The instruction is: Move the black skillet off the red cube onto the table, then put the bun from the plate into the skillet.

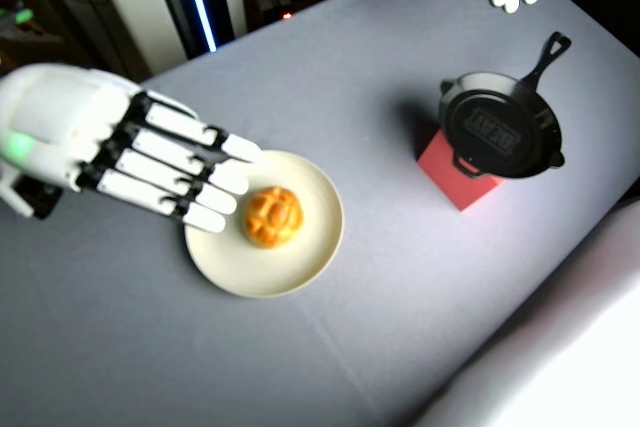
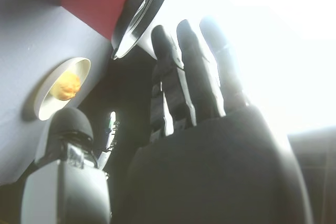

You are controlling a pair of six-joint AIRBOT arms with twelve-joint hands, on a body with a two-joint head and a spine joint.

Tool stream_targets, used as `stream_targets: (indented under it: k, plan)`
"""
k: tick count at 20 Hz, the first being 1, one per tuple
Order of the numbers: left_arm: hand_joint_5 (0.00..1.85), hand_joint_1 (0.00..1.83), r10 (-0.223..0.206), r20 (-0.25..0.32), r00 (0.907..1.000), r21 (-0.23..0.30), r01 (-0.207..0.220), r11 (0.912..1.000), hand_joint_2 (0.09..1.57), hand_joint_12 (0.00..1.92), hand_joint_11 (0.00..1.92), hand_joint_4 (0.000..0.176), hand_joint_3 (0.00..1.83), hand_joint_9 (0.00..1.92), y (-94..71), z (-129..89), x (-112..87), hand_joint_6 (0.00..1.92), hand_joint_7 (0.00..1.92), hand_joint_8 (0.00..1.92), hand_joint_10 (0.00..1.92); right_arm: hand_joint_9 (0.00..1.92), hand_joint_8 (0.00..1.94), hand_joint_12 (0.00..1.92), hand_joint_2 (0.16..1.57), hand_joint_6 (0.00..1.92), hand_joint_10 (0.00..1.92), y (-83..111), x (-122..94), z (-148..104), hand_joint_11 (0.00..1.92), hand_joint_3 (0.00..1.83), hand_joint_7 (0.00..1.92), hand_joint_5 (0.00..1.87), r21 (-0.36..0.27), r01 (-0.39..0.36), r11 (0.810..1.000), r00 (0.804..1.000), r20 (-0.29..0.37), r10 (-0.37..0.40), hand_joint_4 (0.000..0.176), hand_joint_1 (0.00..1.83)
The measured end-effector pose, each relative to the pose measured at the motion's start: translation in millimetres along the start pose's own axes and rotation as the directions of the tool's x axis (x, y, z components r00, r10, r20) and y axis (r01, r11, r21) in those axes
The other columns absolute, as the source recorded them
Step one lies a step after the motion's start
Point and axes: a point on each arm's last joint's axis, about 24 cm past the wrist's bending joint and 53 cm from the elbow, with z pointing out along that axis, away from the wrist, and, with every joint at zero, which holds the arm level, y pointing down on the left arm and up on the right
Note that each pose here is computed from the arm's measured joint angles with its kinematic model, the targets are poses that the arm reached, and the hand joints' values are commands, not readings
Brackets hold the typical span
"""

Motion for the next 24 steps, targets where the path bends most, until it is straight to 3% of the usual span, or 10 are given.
stream_targets:
  k: [3,7,8,11,14,17,18,20,21,24]
  plan:
    - [0.12,0.29,0.0,-0.002,1.0,-0.003,0.0,1.0,1.14,0.24,0.0,0.098,0.0,0.04,1.3,0,0.9,0.0,0.08,0.0,0.0,0.1,0.0,0.14,1.35,0.0,0.0,-0.1,0,0,0.11,0.0,0.14,0.22,0.0,0.0,1.0,1.0,-0.001,0.0,0.054,0.29]
    - [0.07,0.54,-0.026,0.038,0.9989,-0.059,0.029,0.9978,1.07,0.03,0.0,0.063,0.0,0.0,23.8,17,-1.2,0.0,0.04,0.0,0.0,0.1,0.0,0.13,1.35,0.0,0.0,0.5,1,0,0.12,0.0,0.14,0.21,-0.002,0.0,1.0,1.0,-0.003,0.0,0.071,0.28]
    - [0.08,0.61,-0.035,0.046,0.9983,-0.082,0.038,0.9959,1.05,0.01,0.0,0.061,0.0,0.01,32.1,23,-0.7,0.0,0.06,0.0,0.0,0.11,0.01,0.12,1.36,0.01,0.0,0.5,2,0,0.12,0.0,0.15,0.23,-0.002,-0.001,1.0,1.0,-0.004,0.001,0.047,0.32]
    - [0.08,0.77,-0.077,0.051,0.9958,-0.16,0.084,0.9835,1.05,0.0,0.0,0.036,0.0,0.0,59.2,40,7.3,0.0,0.07,0.01,0.0,0.1,0.0,0.11,1.35,0.0,0.0,0.3,4,0,0.12,0.0,0.15,0.24,-0.001,-0.003,1.0,1.0,-0.009,0.003,0.048,0.31]
    - [0.11,0.67,-0.089,0.066,0.9938,-0.207,0.101,0.9731,1.01,0.0,0.0,0.086,0.0,0.01,73.8,54,7.5,0.01,0.08,0.01,0.0,0.1,0.0,0.11,1.35,0.01,0.0,0.2,6,0,0.14,0.0,0.16,0.25,-0.001,-0.001,1.0,1.0,-0.018,0.001,0.033,0.3]
    - [0.13,0.63,-0.074,0.077,0.9943,-0.238,0.09,0.9672,1.01,0.0,0.0,0.171,0.0,0.03,81.8,73,8.2,0.01,0.11,0.01,0.01,0.1,0.0,0.1,1.35,0.0,0.0,-1.3,6,0,0.15,0.0,0.15,0.26,0.001,0.001,1.0,1.0,-0.018,-0.001,0.037,0.28]
    - [0.13,0.62,-0.084,0.076,0.9935,-0.243,0.101,0.9647,1.02,0.0,0.01,0.175,0.0,0.05,84.5,78,9.8,0.01,0.11,0.01,0.02,0.1,0.0,0.09,1.35,0.0,0.0,-0.8,7,0,0.15,0.0,0.15,0.25,-0.001,0.001,1.0,1.0,-0.019,-0.001,0.038,0.26]
    - [0.16,0.64,-0.104,0.065,0.9924,-0.258,0.118,0.9589,1.03,0.0,0.01,0.163,0.0,0.08,90.2,87,13.9,0.02,0.13,0.01,0.02,0.12,0.01,0.09,1.35,0.01,0.01,-0.4,8,0,0.16,0.0,0.17,0.29,-0.004,0.004,1.0,1.0,-0.027,-0.004,0.026,0.33]
    - [0.19,0.64,-0.113,0.065,0.9914,-0.27,0.127,0.9545,1.03,0.03,0.04,0.136,0.0,0.12,95.8,93,14.7,0.01,0.17,0.01,0.02,0.13,0.0,0.09,1.36,0.01,0.01,-1.1,8,0,0.17,0.0,0.17,0.29,-0.004,0.006,1.0,1.0,-0.026,-0.006,0.028,0.32]
    - [0.26,0.63,-0.134,0.054,0.9895,-0.302,0.144,0.9423,1.05,0.36,0.0,0.104,0.0,0.19,109.8,103,19.2,0.01,0.22,0.0,0.01,0.13,0.0,0.08,1.37,0.01,0.01,-1.3,10,1,0.17,0.0,0.18,0.3,-0.004,0.002,1.0,1.0,-0.028,-0.002,0.029,0.32]
